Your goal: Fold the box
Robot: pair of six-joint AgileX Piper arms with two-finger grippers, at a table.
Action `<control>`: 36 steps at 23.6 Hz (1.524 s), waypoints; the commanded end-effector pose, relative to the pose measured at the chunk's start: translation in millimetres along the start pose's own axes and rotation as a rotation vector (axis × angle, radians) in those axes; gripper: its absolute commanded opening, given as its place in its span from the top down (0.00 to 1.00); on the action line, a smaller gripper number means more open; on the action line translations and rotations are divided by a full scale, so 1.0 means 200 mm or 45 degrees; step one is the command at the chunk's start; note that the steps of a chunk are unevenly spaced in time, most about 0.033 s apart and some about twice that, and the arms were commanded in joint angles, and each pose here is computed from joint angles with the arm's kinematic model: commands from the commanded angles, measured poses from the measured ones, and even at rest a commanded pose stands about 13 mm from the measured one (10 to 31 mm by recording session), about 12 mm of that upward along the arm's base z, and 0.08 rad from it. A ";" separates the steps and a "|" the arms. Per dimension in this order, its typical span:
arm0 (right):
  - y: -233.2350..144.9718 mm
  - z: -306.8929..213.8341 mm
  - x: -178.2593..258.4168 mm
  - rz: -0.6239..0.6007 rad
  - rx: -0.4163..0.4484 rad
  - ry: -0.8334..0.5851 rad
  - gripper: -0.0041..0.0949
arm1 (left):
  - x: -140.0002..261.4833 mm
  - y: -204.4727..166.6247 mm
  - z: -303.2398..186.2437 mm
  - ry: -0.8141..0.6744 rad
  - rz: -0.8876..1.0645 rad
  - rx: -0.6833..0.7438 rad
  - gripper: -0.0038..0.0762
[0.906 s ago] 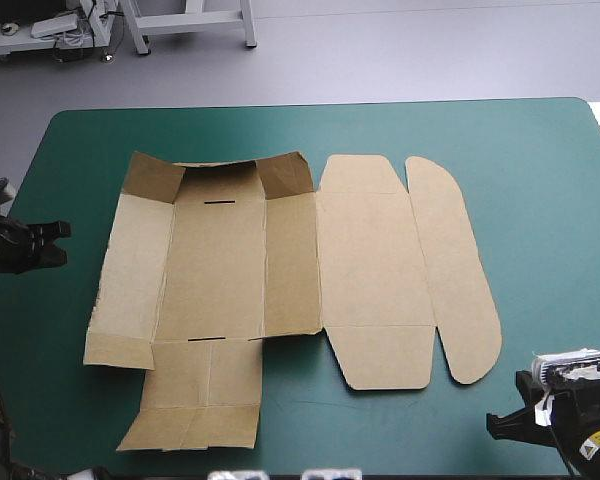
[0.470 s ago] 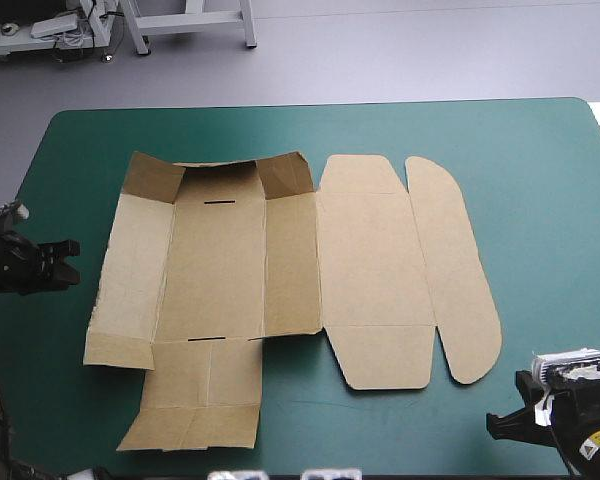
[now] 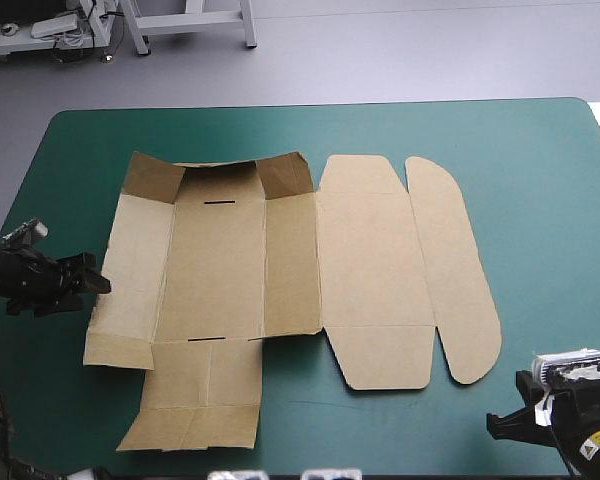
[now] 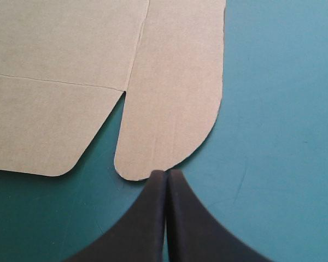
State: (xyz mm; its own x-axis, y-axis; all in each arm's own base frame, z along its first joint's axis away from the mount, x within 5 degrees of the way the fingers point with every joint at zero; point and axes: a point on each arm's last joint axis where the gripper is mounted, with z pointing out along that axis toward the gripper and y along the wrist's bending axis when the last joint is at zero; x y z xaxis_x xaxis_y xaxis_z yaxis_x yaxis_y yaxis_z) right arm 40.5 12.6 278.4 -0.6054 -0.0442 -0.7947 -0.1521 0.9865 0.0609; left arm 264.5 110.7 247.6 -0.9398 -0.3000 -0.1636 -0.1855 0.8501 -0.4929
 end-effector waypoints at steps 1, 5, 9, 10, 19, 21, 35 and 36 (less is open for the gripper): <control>0.00 -0.03 -0.07 -0.011 -0.003 -0.111 0.98 | -0.02 -0.07 -0.01 -0.006 0.004 0.140 0.38; 0.00 -0.03 -0.07 -0.011 -0.003 -0.111 0.98 | -0.05 -0.11 0.12 0.099 0.062 0.190 0.39; 0.00 -0.03 -0.07 -0.011 -0.003 -0.111 0.98 | -0.07 -0.21 0.25 0.158 0.148 0.199 0.39; 0.00 -0.03 -0.07 -0.011 -0.003 -0.111 0.98 | -0.07 -0.23 0.27 0.172 0.167 0.194 0.39; 0.00 -0.03 -0.07 -0.011 -0.003 -0.111 0.98 | -0.09 -0.21 0.33 0.178 0.177 0.153 0.96; 0.00 -0.03 -0.07 -0.011 -0.003 -0.111 0.98 | -0.10 -0.21 0.31 0.188 0.227 0.143 0.96; 0.00 -0.03 -0.07 -0.010 -0.003 -0.105 0.98 | -0.23 -0.63 0.01 0.120 1.046 -0.276 0.96; 0.00 -0.03 -0.07 -0.010 -0.003 -0.105 0.98 | -0.24 -0.68 0.01 0.109 1.113 -0.298 0.96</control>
State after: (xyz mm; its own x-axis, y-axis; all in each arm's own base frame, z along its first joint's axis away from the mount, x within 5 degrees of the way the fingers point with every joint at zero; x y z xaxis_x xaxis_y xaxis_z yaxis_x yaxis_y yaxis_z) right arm 40.5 12.6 278.4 -0.6054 -0.0438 -0.7947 -0.1523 0.9864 0.0617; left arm 340.3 32.6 278.6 -0.8834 0.3836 -0.2691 0.4291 0.8930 -0.1356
